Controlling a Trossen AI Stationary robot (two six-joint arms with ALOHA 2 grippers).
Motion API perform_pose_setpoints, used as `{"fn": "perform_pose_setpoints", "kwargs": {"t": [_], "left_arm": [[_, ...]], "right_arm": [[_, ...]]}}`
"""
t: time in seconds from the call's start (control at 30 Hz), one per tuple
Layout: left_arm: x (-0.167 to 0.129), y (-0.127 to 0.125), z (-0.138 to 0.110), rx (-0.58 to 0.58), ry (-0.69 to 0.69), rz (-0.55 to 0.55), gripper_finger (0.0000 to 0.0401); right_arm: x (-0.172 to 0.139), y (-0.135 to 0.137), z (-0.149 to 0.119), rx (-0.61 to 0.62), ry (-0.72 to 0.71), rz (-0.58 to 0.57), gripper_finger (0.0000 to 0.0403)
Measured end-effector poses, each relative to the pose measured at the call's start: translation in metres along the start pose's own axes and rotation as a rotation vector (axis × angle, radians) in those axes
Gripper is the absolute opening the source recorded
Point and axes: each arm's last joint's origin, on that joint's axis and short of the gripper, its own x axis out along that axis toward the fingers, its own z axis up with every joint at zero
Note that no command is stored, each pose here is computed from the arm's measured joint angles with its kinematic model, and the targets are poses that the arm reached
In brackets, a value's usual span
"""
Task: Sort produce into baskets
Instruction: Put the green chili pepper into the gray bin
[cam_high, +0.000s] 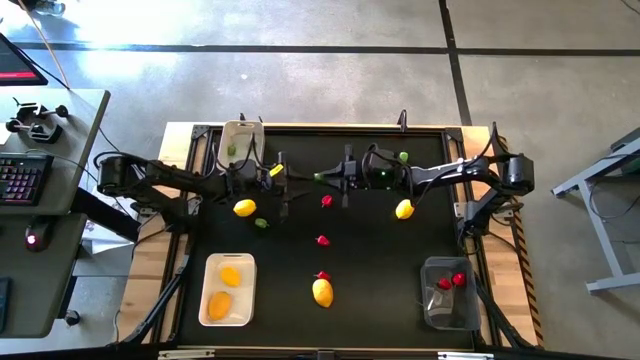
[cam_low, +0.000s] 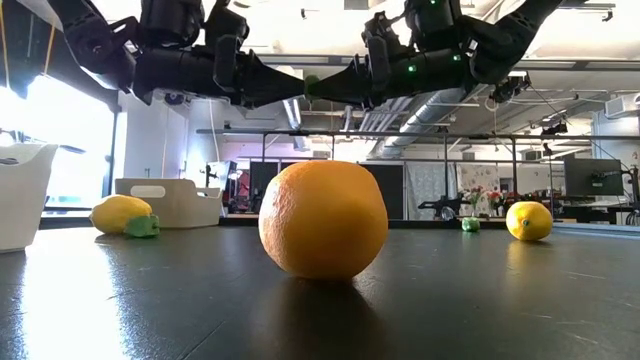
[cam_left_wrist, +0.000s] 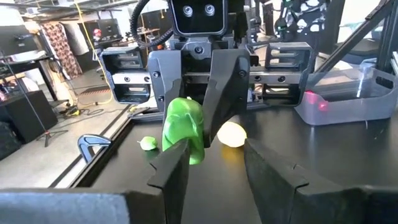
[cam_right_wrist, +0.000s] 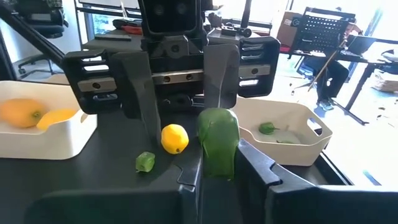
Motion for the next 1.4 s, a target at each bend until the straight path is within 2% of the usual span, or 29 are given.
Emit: {"fn": "perform_pose_setpoints", "kwargs": {"t": [0.4,0.53,0.77,1.03,1.23,1.4], "left_arm": [[0.0005,-0.0009,0.0005,0.001,0.000,-0.005,0.0120],[0.0005,-0.0007,0.0006,0.001,-0.001,-0.002,0.0087],[0.0004,0.0008,0.0006,0.001,0.001,0.018,0.0006],[0.0004,0.0011,-0.0011,0.012,0.018,0.017,0.0011],[0.0006,-0.0026,-0.0040,0.094,0.055,-0.006,0.0060],[0.0009,-0.0059,-0.0038,0.111,0.057,-0.019,0.0107]], "right_arm": [[0.0000,0.0008,-0.0007,0.001,0.007,0.015,0.0048],[0.0000,0.0010,-0.0009,0.002,0.009,0.017,0.0048],[0.0000,0.0013,-0.0015,0.003,0.014,0.022,0.0048],[0.0000,0.0013,-0.0022,0.004,0.023,0.019,0.0048],[0.0002,0.0015,-0.0031,0.005,0.030,0.021,0.0048],[0.0002,0.0015,-0.0030,0.005,0.029,0.020,0.0048]]}}
